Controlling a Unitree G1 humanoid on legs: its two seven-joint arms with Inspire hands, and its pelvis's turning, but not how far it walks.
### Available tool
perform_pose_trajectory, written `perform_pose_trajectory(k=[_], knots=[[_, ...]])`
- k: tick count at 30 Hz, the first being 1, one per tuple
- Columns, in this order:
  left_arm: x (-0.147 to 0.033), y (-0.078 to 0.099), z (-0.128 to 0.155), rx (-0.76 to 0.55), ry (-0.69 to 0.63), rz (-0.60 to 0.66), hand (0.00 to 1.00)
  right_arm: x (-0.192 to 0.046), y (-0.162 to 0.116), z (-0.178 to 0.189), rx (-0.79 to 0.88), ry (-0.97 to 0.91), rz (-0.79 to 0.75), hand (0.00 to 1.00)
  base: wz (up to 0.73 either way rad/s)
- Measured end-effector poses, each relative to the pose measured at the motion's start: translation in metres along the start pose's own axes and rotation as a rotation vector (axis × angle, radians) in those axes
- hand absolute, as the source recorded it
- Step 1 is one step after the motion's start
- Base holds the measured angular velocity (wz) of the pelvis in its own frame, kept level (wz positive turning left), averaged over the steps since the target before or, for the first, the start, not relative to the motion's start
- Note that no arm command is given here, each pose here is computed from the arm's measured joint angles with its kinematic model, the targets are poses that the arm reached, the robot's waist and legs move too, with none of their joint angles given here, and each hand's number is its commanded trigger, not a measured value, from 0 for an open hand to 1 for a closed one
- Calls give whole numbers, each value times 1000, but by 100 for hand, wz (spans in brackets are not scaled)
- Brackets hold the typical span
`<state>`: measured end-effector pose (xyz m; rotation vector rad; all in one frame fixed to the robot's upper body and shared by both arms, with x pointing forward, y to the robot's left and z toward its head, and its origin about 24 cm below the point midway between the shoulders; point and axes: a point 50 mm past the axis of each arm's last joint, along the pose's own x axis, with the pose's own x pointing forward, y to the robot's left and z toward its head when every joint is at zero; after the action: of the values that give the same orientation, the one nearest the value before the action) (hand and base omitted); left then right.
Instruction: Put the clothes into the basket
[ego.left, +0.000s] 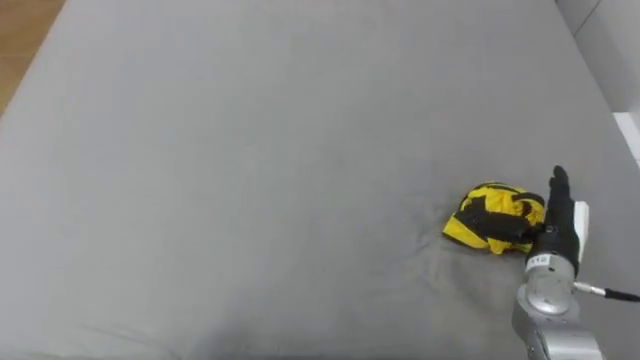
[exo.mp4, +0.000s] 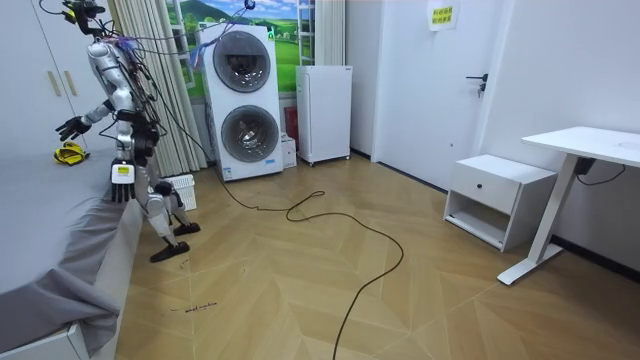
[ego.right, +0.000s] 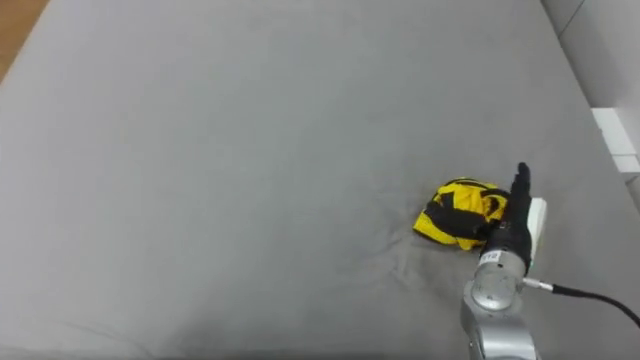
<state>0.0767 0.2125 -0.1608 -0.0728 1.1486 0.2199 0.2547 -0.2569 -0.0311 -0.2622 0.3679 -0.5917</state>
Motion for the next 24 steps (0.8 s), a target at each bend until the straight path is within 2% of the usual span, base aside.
perform_pose_trajectory(k=[3, 10, 14, 19, 20, 21, 22, 24], knots=[[1, -1, 3, -1, 1, -2, 0, 6, 0, -8, -14, 64, -15, 0, 6], [7, -7, 29, 6, -50, -8, 0, 12, -5, -31, -29, 227, -46, 0, 18], [6, 5, 25, 41, -36, 20, 0, 22, -18, -27, -39, 247, -73, 0, 3], [7, 6, 32, 48, -51, 7, 0, 36, -41, -21, -64, 276, -150, 0, 13], [7, 7, 32, 50, -52, 8, 0, 37, -45, -22, -69, 288, -161, 15, 7], [7, 7, 33, 56, -51, 8, 0, 38, -47, -23, -76, 300, -169, 69, 9], [7, 8, 32, 64, -50, 8, 0, 38, -48, -23, -80, 306, -172, 100, 18], [7, 9, 32, 70, -47, 8, 0, 39, -50, -24, -84, 320, -182, 100, 17]])
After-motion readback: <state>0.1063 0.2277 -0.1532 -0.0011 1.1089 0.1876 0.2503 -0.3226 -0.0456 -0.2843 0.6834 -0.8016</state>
